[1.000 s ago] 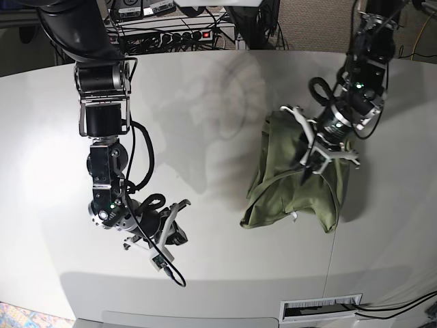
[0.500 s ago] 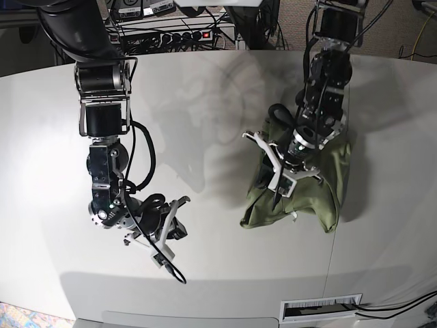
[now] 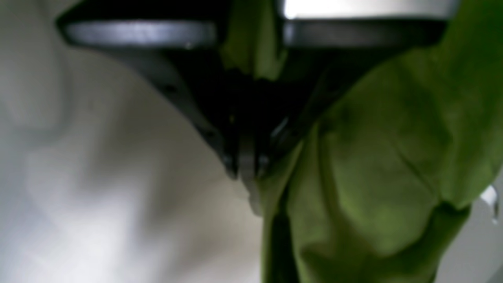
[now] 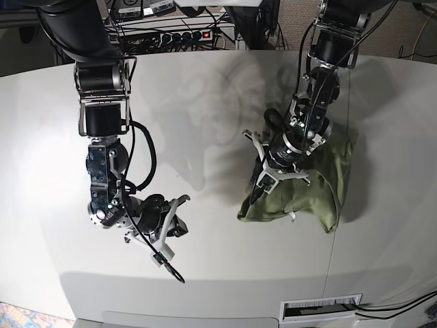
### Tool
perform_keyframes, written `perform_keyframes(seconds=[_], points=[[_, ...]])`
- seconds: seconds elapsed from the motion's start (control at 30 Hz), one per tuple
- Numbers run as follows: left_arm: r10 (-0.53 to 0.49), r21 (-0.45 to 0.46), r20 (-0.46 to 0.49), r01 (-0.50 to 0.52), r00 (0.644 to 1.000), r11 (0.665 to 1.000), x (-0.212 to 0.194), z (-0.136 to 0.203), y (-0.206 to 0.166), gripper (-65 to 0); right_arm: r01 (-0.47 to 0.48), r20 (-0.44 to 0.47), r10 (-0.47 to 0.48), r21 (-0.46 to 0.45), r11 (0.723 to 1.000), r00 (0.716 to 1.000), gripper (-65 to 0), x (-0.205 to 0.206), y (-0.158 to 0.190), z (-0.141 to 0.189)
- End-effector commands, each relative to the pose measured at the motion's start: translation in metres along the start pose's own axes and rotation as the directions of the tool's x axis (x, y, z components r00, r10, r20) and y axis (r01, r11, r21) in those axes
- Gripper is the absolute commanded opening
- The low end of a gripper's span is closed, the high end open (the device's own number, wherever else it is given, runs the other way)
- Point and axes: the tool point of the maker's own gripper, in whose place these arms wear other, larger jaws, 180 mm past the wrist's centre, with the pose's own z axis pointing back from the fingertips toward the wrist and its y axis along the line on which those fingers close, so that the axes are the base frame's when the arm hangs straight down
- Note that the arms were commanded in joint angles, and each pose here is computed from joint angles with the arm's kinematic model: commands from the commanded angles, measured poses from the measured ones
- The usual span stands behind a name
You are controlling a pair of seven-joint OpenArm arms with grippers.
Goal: Fold the T-shirt properly
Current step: 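Press and smooth the folded shirt with the left gripper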
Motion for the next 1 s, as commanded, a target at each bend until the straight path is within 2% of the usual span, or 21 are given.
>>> perform_keyframes(seconds=[0.0,0.3,0.57,0.77,0.97], points=[[-0.027,0.038,0.031,0.025,0.999,0.999,0.014,0.001,0.017,-65.0,-0.016,0.075,0.017,-0.018,1.000,0.997,-65.0,0.029,-0.009,0.009],[-0.101,0.114,0.019,0.099,0.995,0.989,0.015,0.010,0.064,-65.0,0.002,0.081,-0.002,0.003,1.000,0.997,-65.0,0.030,-0.006,0.009],[-0.103,0.138,0.018,0.100,0.994,0.985,0.015,0.010,0.072,-65.0,0.008,0.077,-0.009,0.011,1.000,0.997,-65.0,0.029,-0.005,0.009],[-0.103,0.167,-0.028,0.106,0.994,0.980,-0.004,0.004,0.083,-65.0,0.008,0.073,-0.008,0.006,1.000,0.997,-65.0,0.028,-0.007,0.010],[-0.128,0.187,-0.035,0.132,0.991,0.973,0.000,0.003,0.097,-65.0,0.008,0.065,-0.008,0.006,1.000,0.998,-65.0,0.027,-0.007,0.010]])
